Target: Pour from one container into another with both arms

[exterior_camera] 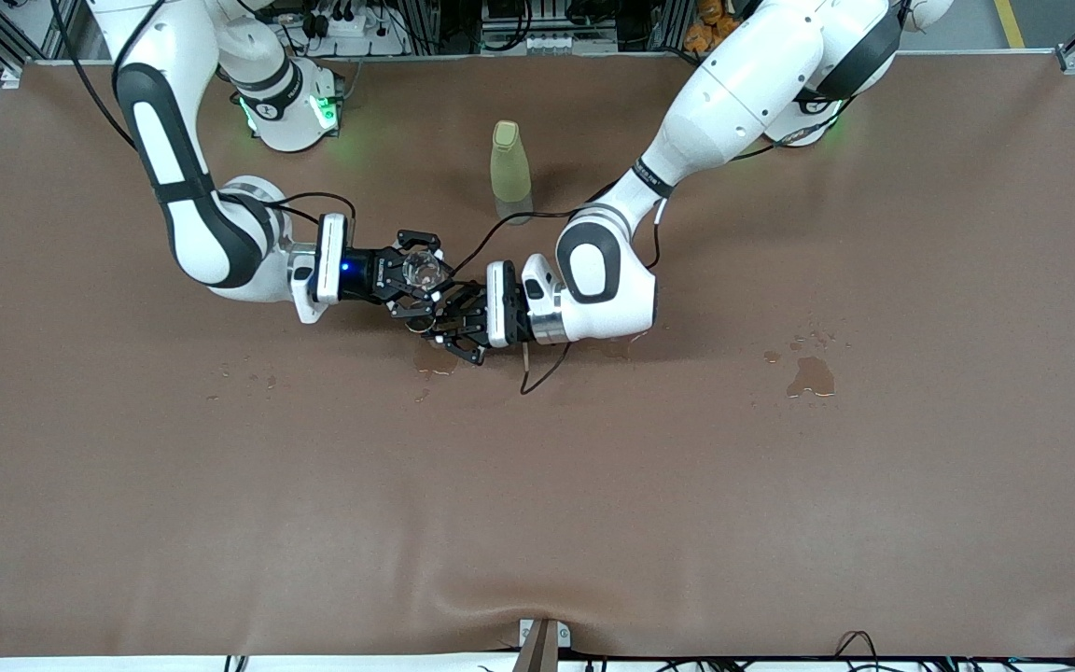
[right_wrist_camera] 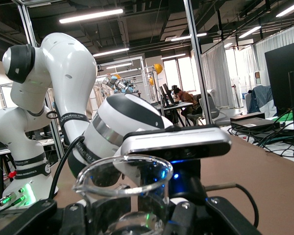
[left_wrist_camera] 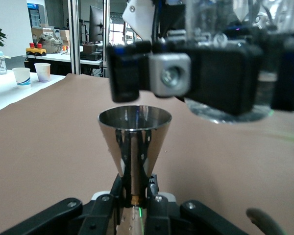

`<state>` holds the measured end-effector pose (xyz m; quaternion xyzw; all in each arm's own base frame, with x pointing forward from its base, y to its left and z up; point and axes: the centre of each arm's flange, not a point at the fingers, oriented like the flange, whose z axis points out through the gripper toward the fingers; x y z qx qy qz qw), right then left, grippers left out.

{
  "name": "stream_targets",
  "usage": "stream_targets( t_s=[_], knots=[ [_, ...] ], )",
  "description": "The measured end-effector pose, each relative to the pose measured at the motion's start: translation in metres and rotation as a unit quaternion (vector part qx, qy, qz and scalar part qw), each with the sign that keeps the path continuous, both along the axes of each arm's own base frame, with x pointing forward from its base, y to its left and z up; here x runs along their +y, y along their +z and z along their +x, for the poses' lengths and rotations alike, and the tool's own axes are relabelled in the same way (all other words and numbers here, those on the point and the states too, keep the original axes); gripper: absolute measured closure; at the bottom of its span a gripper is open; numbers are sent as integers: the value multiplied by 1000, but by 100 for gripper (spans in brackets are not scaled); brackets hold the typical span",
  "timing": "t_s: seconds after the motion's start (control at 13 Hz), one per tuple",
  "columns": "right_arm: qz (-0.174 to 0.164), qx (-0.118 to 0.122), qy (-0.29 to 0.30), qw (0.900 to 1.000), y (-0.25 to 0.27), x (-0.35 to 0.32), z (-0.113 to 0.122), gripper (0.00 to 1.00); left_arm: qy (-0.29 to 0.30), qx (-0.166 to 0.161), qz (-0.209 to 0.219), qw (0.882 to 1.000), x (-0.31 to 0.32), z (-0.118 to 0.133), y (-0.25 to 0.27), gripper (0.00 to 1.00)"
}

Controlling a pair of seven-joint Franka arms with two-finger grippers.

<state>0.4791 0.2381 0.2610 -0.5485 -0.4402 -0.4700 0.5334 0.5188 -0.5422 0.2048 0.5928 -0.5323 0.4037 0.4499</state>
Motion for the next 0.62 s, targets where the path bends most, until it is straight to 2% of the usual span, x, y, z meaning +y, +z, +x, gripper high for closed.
stream_targets(
  t_s=[0.23,0.31,0.62],
  knots=[
    [0,5,0,1000,-1,0,-2,85,-1,-5,1,1000,0,0,0,79],
    [1,15,0,1000,-2,0,-2,85,-1,-8,1,1000,1,1,0,79],
    [14,85,4,996,4,2,-2,85,-1,-9,1,1000,1,1,0,79]
  ],
)
